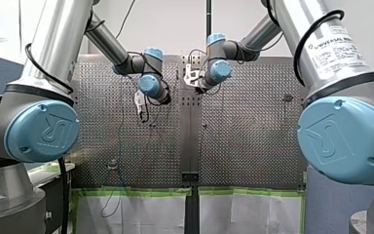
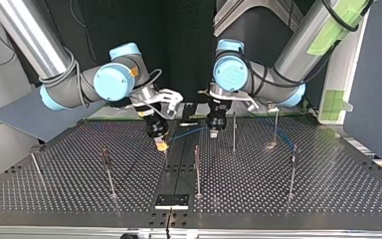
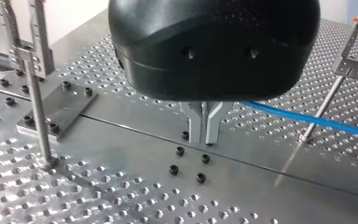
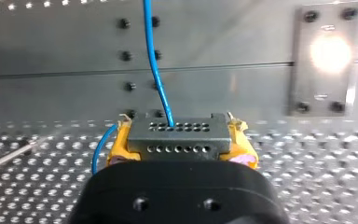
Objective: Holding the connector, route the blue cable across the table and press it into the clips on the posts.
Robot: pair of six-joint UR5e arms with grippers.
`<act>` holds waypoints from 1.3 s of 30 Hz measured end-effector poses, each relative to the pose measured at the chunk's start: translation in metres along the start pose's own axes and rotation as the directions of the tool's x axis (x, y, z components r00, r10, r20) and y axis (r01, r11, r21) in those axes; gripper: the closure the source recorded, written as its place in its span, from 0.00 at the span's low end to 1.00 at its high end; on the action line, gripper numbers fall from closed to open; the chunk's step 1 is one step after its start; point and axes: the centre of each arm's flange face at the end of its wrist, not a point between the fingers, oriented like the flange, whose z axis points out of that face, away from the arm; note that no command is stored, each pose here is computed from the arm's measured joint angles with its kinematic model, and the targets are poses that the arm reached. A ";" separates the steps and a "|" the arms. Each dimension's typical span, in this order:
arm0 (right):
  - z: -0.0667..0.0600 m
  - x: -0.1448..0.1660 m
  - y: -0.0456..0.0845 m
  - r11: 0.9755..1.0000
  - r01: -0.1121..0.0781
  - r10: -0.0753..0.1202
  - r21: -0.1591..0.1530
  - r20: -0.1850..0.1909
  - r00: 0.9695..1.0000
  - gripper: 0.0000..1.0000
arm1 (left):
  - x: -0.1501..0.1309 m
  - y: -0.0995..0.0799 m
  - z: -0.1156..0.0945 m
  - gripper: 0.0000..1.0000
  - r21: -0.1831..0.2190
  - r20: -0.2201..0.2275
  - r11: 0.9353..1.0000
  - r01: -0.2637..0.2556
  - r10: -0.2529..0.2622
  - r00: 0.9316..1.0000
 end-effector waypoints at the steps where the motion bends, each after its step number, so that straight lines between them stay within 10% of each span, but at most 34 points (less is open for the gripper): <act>1: -0.002 0.004 -0.001 1.000 -0.001 0.001 0.001 -0.004 1.000 1.00 | -0.002 0.000 -0.001 0.97 0.000 0.001 1.000 0.000 0.000 1.000; 39: -0.032 0.067 -0.002 1.000 -0.022 0.024 0.020 -0.104 0.994 1.00 | -0.084 -0.013 -0.030 1.00 0.041 0.133 0.997 0.062 -0.067 0.989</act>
